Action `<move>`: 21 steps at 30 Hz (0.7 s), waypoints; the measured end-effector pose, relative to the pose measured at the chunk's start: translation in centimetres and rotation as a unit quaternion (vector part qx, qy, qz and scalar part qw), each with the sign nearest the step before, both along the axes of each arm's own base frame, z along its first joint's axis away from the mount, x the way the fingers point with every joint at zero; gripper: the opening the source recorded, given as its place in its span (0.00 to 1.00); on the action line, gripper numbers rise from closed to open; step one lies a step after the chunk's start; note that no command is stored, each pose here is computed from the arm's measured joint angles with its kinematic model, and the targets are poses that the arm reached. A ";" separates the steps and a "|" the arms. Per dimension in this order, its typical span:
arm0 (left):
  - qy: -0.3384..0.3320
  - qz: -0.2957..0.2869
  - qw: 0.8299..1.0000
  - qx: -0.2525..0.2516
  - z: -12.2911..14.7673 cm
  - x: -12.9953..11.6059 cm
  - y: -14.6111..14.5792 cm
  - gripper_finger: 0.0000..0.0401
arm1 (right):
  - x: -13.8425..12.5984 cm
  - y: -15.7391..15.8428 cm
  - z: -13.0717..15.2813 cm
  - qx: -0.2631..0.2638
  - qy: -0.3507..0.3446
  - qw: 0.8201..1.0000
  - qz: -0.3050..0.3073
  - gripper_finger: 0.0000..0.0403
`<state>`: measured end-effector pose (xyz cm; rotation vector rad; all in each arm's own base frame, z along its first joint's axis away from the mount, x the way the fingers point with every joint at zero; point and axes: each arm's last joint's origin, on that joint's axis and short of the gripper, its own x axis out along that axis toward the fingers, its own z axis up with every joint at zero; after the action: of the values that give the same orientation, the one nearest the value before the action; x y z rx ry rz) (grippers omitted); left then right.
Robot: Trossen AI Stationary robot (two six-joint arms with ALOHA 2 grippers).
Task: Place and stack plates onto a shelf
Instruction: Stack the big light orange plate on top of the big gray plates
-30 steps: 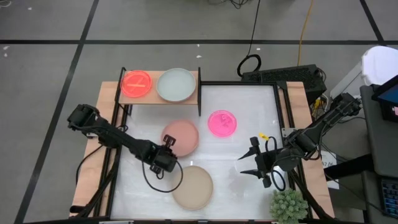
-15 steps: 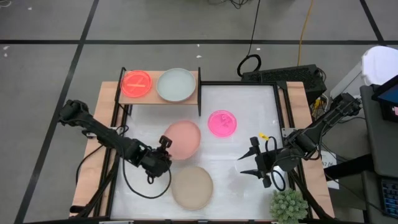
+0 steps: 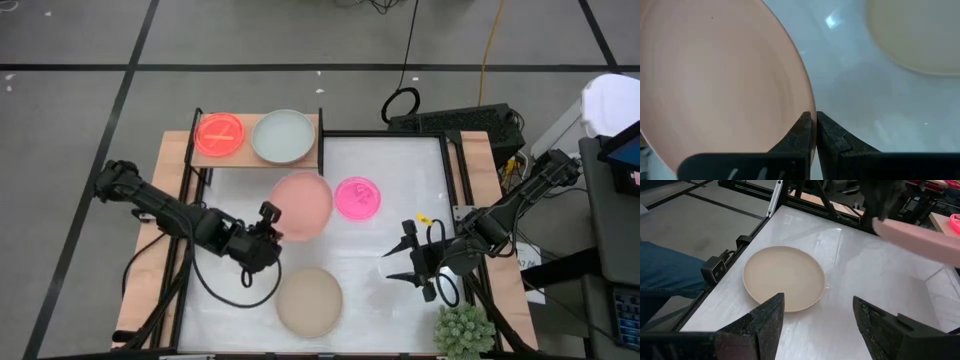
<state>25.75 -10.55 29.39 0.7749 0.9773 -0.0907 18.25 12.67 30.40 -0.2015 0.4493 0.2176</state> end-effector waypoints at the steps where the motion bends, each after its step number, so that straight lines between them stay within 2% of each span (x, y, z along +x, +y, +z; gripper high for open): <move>1: -0.004 0.000 1.000 0.004 0.4 0.2 0.3 0.03 | 0.0 0.0 0.0 0.000 0.000 1.000 0.000 0.54; 8: 0.006 0.003 0.999 0.051 2.4 1.1 3.1 0.03 | 0.0 0.0 0.0 0.000 0.000 1.000 0.000 0.54; 13: 0.023 0.035 0.996 0.080 3.2 1.5 6.2 0.03 | 0.0 0.0 0.0 0.000 0.000 1.000 0.000 0.54; 21: 0.041 0.113 0.989 0.090 3.5 1.7 11.6 0.03 | -0.1 0.0 -0.1 -0.005 0.007 1.000 0.000 0.54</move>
<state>27.46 1.09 32.85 0.8243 1.1573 0.1660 18.19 12.62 30.26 -0.2097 0.4641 0.2167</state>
